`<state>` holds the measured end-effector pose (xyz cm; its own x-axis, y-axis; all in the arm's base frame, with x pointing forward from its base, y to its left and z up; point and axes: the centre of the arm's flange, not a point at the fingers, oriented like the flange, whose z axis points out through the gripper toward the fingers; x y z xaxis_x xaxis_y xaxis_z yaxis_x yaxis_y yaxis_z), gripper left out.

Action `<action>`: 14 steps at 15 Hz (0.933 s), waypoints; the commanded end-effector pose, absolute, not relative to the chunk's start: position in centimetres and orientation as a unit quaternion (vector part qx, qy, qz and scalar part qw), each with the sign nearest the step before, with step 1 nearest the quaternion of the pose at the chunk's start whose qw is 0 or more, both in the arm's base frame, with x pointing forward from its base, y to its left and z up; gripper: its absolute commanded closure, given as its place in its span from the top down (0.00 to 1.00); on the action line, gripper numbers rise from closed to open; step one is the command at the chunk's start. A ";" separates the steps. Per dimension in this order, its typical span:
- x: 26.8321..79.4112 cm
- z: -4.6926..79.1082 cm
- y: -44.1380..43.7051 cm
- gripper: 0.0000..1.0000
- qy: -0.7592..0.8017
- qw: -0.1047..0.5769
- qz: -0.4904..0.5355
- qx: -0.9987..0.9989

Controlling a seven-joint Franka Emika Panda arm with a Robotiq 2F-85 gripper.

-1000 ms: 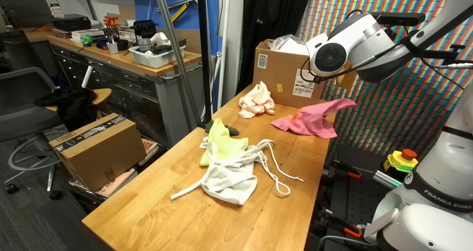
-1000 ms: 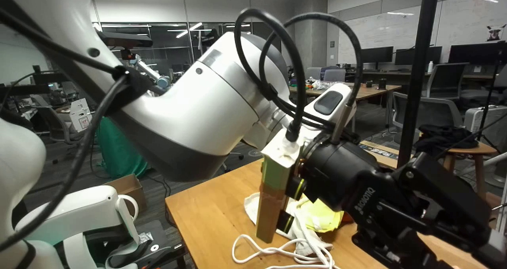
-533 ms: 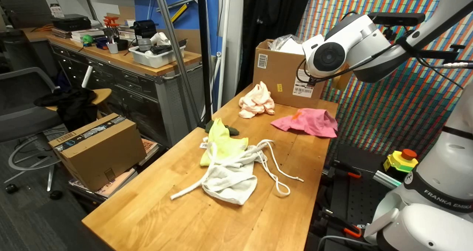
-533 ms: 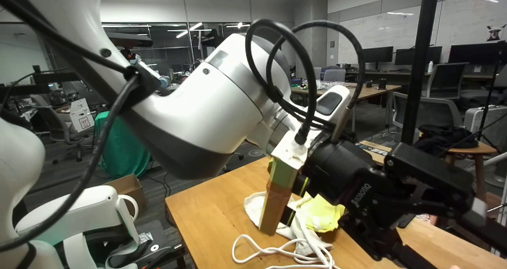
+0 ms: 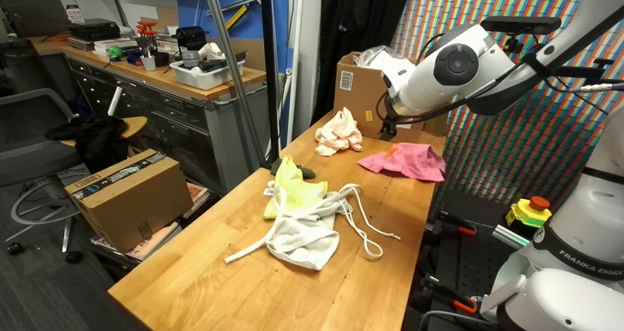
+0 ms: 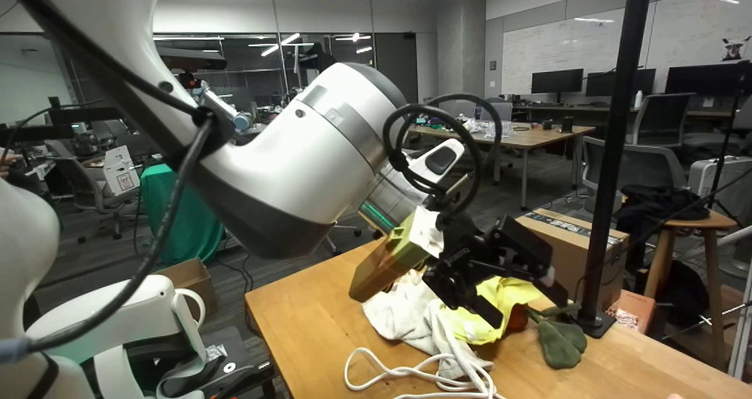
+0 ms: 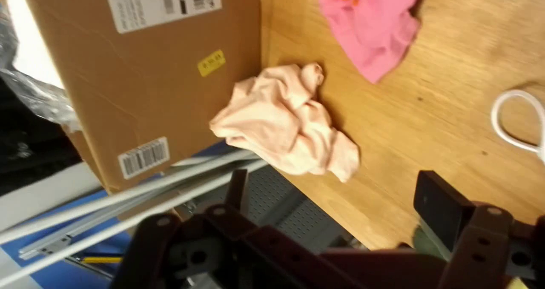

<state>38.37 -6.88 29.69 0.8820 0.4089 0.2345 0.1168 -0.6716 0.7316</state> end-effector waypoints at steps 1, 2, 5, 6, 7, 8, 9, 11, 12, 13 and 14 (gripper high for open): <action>38.3 29.2 -2.6 1.00 0.215 0.313 0.198 0.904; 38.1 28.9 -1.3 1.00 0.232 0.295 0.197 0.906; 37.3 27.8 2.5 1.00 0.283 0.248 0.189 0.907; 37.0 27.0 3.9 1.00 0.301 0.237 0.187 0.905; 36.6 26.9 5.1 1.00 0.316 0.224 0.181 0.904; 36.3 26.5 6.4 1.00 0.330 0.213 0.178 0.902; 36.0 26.2 7.8 1.00 0.343 0.201 0.175 0.901; 35.7 25.7 10.3 1.00 0.364 0.181 0.170 0.898; 35.6 25.7 11.3 1.00 0.373 0.171 0.167 0.897; 35.6 25.5 12.4 1.00 0.379 0.163 0.163 0.896; 35.6 25.2 13.5 1.00 0.385 0.156 0.160 0.896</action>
